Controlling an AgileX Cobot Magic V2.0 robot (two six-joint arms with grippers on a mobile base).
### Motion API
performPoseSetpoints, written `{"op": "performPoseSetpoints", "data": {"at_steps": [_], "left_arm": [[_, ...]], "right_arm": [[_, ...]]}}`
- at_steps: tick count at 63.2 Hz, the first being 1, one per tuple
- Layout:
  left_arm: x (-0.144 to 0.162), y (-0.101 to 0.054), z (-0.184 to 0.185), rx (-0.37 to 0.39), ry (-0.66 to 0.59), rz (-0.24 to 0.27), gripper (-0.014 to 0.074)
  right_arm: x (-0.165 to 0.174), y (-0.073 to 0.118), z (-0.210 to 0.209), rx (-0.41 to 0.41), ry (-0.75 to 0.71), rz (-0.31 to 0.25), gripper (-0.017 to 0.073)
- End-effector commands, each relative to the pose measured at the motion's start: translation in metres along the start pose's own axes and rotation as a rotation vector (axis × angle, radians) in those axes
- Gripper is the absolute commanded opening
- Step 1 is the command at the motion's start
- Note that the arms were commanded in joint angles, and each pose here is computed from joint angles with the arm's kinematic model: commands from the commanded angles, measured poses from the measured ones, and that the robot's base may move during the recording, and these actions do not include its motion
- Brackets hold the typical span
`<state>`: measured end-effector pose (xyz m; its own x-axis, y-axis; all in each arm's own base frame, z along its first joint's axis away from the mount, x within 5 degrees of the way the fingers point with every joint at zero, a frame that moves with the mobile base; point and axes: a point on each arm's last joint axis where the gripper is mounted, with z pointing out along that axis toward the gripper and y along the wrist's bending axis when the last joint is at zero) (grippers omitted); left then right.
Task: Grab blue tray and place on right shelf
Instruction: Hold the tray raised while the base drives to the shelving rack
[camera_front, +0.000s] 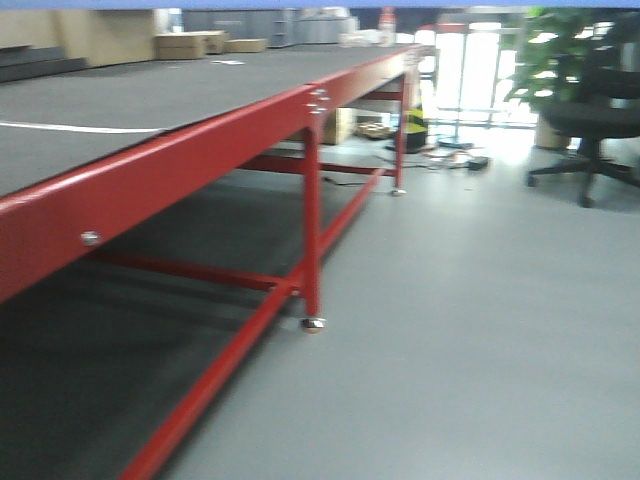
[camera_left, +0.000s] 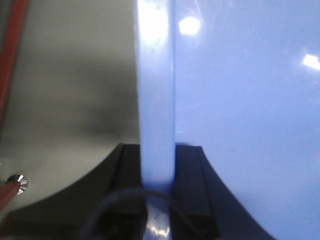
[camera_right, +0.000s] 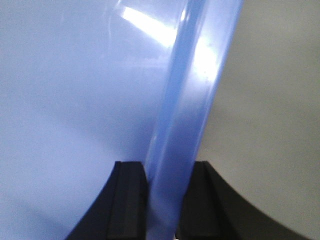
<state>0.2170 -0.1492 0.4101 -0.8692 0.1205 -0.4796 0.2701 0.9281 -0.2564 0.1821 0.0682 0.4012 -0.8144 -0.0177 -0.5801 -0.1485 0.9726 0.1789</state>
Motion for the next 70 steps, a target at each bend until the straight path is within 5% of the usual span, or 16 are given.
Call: {"op": "performPoseSetpoints", "data": {"at_steps": [1, 70], "left_arm": [[0.0060, 0.0087, -0.0205, -0.073, 0.015, 0.023, -0.0048], [0.0060, 0.0086, -0.0205, -0.072, 0.015, 0.023, -0.0048]], "right_arm": [[-0.0044, -0.0052, -0.0147, 0.049, -0.080, -0.055, 0.0057], [-0.0043, -0.0052, -0.0147, 0.050, -0.079, -0.055, 0.0057]]}}
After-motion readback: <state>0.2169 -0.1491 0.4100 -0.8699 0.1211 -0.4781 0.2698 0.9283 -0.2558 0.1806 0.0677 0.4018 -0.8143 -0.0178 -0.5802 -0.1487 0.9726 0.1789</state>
